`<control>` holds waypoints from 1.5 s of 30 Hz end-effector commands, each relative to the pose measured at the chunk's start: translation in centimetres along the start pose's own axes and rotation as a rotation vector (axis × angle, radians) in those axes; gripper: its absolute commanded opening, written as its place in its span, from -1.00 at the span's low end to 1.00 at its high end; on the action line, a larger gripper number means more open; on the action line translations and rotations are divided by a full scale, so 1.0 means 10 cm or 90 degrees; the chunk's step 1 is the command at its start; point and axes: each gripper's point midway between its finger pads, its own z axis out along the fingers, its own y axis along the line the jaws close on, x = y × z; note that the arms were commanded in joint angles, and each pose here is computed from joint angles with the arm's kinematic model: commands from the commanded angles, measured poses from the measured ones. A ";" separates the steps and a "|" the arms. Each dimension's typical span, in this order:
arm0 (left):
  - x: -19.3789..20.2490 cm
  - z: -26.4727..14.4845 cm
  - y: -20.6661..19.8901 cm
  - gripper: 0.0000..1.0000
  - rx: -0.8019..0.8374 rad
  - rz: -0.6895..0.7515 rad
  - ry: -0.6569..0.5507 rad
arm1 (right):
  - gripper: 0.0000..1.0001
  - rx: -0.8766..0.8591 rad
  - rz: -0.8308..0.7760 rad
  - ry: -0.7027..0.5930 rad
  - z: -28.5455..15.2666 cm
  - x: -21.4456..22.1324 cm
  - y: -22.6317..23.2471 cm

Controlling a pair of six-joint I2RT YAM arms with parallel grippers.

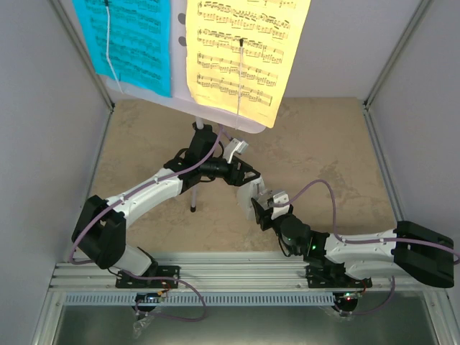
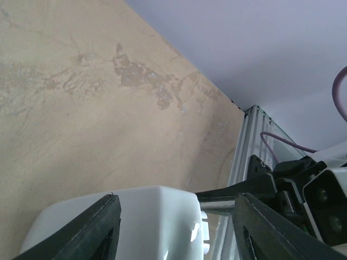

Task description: Pack up the instrument practice props

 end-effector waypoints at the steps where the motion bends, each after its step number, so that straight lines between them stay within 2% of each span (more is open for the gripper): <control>1: 0.03 0.01 0.02 0.15 -0.004 -0.004 0.001 | -0.08 -0.029 -0.061 0.068 -0.05 0.36 0.03; 9: 0.05 0.06 0.04 -0.01 0.006 -0.021 0.012 | -0.08 -0.034 -0.072 0.055 0.04 0.26 0.14; 22: 0.08 0.07 0.05 -0.21 0.004 -0.025 0.016 | -0.10 0.020 -0.067 0.025 0.09 0.18 0.04; 31: 0.07 0.06 0.04 -0.24 0.005 -0.024 0.015 | -0.11 0.074 -0.028 0.033 0.11 0.24 -0.08; 45: 0.07 0.06 0.02 -0.25 0.012 -0.025 0.014 | -0.10 0.048 -0.086 0.060 0.11 0.43 -0.04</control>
